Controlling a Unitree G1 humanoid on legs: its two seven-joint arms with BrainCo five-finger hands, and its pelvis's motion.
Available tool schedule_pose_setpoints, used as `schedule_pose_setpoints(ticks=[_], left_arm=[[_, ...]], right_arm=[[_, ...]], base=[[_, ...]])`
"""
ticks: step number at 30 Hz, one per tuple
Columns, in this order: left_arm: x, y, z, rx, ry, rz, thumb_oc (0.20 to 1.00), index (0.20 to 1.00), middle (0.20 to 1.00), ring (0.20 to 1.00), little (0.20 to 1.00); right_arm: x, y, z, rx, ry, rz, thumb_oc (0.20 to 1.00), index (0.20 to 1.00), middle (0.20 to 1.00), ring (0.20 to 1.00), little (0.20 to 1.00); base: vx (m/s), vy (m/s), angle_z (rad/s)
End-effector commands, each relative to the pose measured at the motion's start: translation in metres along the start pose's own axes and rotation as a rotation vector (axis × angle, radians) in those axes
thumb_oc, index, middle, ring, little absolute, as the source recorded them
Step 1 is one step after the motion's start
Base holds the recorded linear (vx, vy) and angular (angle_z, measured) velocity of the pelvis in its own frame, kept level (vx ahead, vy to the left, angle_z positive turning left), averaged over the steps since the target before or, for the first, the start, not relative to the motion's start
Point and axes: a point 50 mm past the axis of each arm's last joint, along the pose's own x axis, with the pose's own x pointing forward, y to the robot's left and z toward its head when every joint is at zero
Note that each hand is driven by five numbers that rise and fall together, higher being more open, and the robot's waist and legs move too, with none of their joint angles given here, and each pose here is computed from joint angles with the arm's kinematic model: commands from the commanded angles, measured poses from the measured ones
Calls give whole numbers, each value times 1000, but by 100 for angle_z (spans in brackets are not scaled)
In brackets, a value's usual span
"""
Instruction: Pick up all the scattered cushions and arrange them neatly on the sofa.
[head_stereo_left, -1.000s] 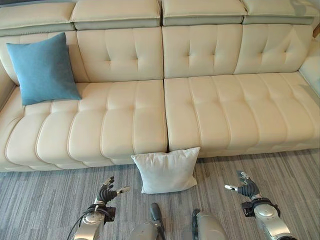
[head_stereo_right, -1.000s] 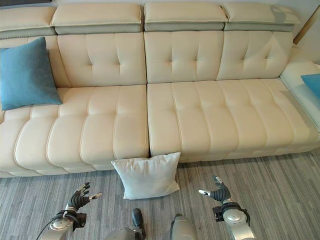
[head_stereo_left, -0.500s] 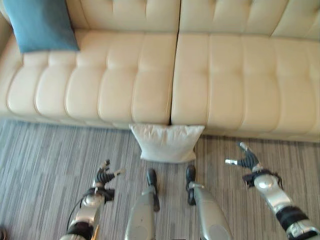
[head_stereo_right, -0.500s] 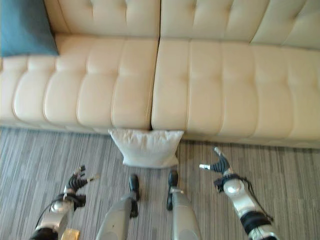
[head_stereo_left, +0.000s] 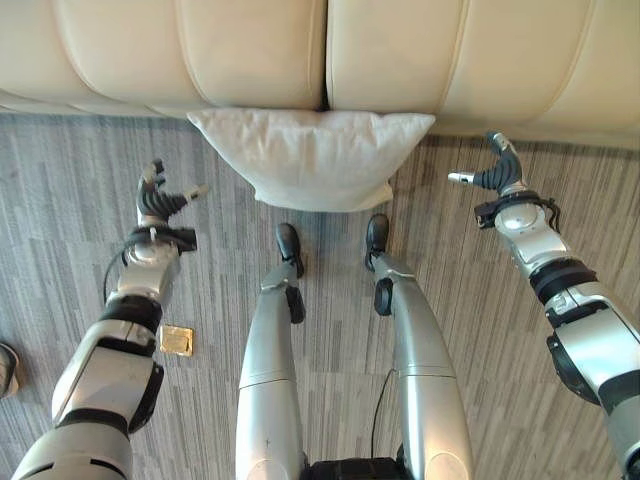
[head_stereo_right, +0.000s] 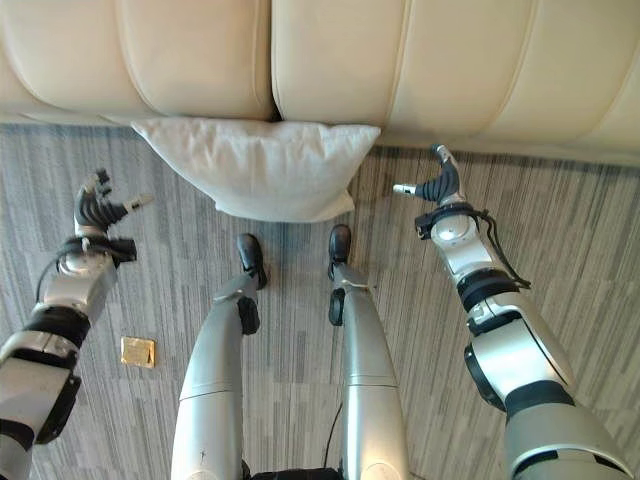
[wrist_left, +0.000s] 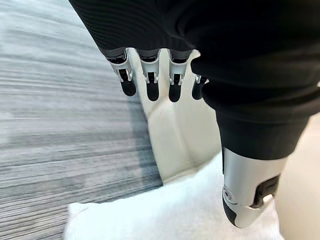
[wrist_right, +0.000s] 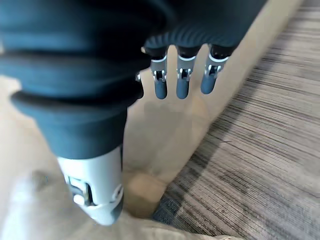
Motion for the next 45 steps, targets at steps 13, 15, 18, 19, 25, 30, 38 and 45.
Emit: schedule_pose_setpoints(ticks=[13, 15, 18, 19, 25, 30, 38, 45], left_arm=[[-1, -73, 110, -143, -351, -160, 200, 200, 200, 200, 200], [-10, -81, 118, -171, -406, -195, 200, 200, 200, 200, 200], [-29, -97, 122, -216, -476, -255, 200, 200, 200, 200, 200], [-29, -97, 120, -216, -473, -256, 200, 200, 200, 200, 200], [-82, -117, 61, -344, -387, -378, 200, 200, 200, 200, 200], [-125, -108, 17, -379, -313, -435, 200, 200, 200, 200, 200], [-165, -75, -15, -369, -254, -457, 200, 200, 200, 200, 200], [-183, -58, -27, -372, -202, -448, 200, 200, 200, 200, 200]], right_arm=[[-40, 104, 143, 335, -430, 284, 200, 200, 200, 200, 200], [-45, 105, 147, 323, -474, 302, 200, 200, 200, 200, 200], [-54, 105, 144, 303, -528, 321, 200, 200, 200, 200, 200], [-55, 105, 142, 302, -525, 322, 200, 200, 200, 200, 200], [-85, 95, 69, 362, -455, 351, 200, 200, 200, 200, 200], [-131, 80, 13, 458, -392, 392, 200, 200, 200, 200, 200], [-174, 32, -12, 402, -431, 411, 200, 200, 200, 200, 200], [-192, 7, -15, 346, -451, 389, 200, 200, 200, 200, 200]], base=[[-2, 43, 5], [-2, 29, 6], [1, 31, 6], [-1, 31, 6], [-2, 29, -4], [138, -22, -17], [185, -64, -14], [164, -124, -7]])
